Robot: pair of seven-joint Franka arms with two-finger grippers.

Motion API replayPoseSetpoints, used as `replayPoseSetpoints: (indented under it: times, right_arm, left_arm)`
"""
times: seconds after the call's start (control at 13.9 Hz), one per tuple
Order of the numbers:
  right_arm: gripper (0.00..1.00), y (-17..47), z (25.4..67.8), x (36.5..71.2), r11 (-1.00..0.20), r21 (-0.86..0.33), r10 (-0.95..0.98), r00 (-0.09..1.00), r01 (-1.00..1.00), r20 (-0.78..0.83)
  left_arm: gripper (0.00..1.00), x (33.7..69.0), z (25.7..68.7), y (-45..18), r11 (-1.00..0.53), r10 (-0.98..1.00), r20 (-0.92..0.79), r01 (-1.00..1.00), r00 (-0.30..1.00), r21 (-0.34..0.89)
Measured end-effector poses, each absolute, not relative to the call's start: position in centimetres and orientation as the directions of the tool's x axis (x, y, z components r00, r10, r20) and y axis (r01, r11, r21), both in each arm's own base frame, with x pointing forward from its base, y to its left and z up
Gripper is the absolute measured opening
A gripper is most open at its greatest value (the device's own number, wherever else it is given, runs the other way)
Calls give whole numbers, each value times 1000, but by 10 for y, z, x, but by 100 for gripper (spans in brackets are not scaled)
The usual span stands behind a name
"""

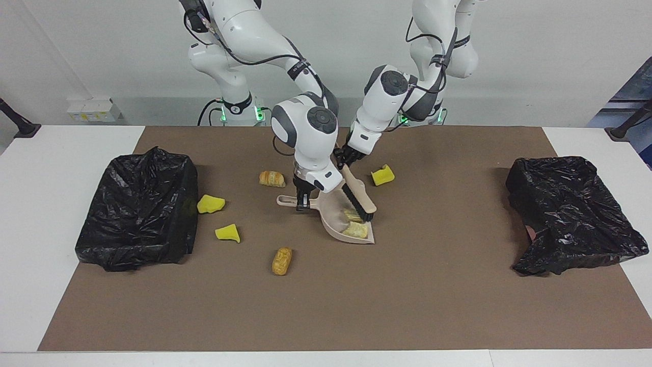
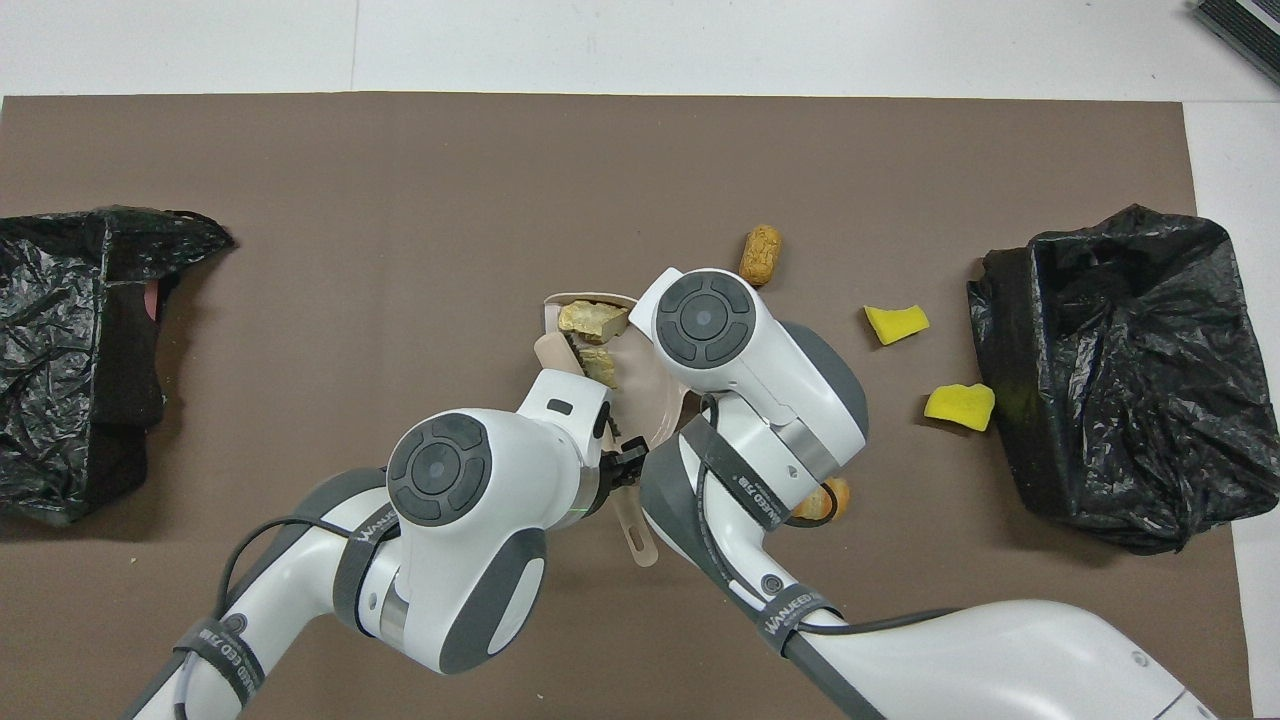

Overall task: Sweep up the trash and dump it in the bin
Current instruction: 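Sweep bread and sponge pieces into the dustpan with the left gripper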

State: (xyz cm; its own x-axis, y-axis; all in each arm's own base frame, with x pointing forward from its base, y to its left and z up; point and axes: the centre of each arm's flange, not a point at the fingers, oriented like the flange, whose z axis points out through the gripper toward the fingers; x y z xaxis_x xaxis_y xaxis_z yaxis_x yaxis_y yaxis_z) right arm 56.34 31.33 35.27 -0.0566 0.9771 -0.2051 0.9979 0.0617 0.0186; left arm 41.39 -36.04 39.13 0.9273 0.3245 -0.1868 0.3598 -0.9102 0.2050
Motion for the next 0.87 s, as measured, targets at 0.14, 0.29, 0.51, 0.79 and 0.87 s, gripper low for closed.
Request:
replayPoseSetpoints:
  times: [0.14, 0.29, 0.51, 0.79, 0.87]
  right_arm:
    - [32, 313, 353, 563, 66, 19, 977, -61, 998, -206]
    - [32, 313, 353, 563, 68, 18, 976, -62, 998, -207]
    - [32, 313, 353, 564, 73, 20, 975, -68, 997, -211]
    - [32, 311, 353, 565, 124, 12, 969, -119, 992, -217]
    - [32, 310, 353, 566, 147, 9, 965, -141, 989, -222]
  left_arm:
    - [26, 403, 405, -350, -919, 324, -222, 362, 920, 155]
    - [26, 390, 412, -340, -905, 381, -231, 412, 895, 107]
    - [26, 369, 406, -328, -846, 511, -258, 532, 820, 17]
    - [26, 352, 401, -319, -728, 678, -278, 672, 680, -132]
    - [26, 347, 400, -318, -697, 712, -272, 701, 648, -154]
